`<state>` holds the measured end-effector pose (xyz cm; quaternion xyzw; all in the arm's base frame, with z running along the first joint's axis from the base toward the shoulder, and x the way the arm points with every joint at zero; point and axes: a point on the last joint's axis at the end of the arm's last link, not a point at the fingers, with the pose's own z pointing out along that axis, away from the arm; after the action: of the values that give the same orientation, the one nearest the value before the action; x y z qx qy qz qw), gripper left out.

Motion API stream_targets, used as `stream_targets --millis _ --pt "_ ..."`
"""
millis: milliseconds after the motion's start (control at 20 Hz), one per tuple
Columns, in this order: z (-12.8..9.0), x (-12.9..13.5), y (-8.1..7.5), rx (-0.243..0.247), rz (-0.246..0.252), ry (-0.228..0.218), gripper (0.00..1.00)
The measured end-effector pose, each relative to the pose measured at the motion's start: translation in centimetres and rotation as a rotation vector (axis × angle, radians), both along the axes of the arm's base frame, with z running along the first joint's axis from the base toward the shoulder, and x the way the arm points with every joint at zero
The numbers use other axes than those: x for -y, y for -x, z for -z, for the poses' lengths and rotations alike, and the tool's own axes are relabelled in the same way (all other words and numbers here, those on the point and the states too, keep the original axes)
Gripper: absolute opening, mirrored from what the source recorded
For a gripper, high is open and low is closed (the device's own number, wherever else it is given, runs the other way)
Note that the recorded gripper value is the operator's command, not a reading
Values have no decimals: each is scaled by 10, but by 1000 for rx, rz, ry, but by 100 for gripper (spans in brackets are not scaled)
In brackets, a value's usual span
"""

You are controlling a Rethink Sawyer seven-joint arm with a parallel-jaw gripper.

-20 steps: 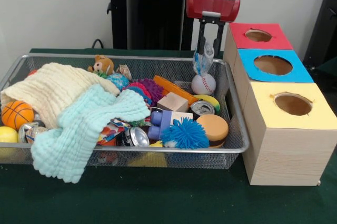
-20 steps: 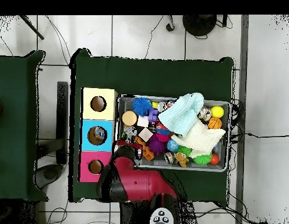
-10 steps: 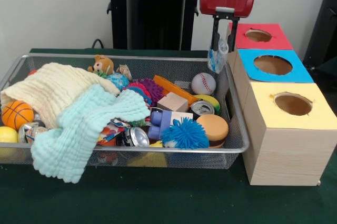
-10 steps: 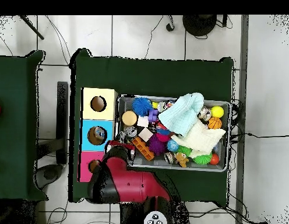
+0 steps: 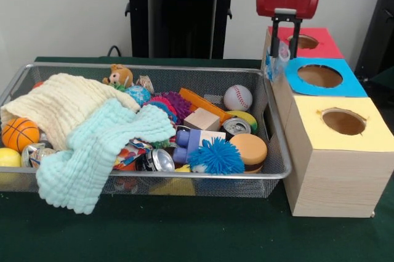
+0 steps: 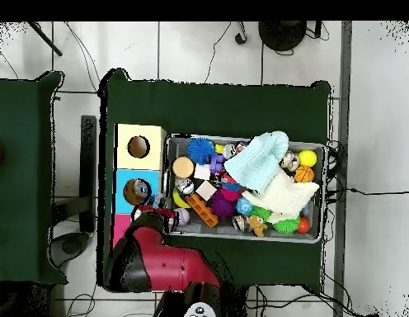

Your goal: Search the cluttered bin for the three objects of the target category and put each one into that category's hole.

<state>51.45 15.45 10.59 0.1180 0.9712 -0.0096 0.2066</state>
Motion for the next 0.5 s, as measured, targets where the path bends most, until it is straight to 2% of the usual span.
stream_targets --millis 200,500 --pt "-4 -12 -1 5 30 -4 0" --pt "-19 -29 3 1 102 2 0"
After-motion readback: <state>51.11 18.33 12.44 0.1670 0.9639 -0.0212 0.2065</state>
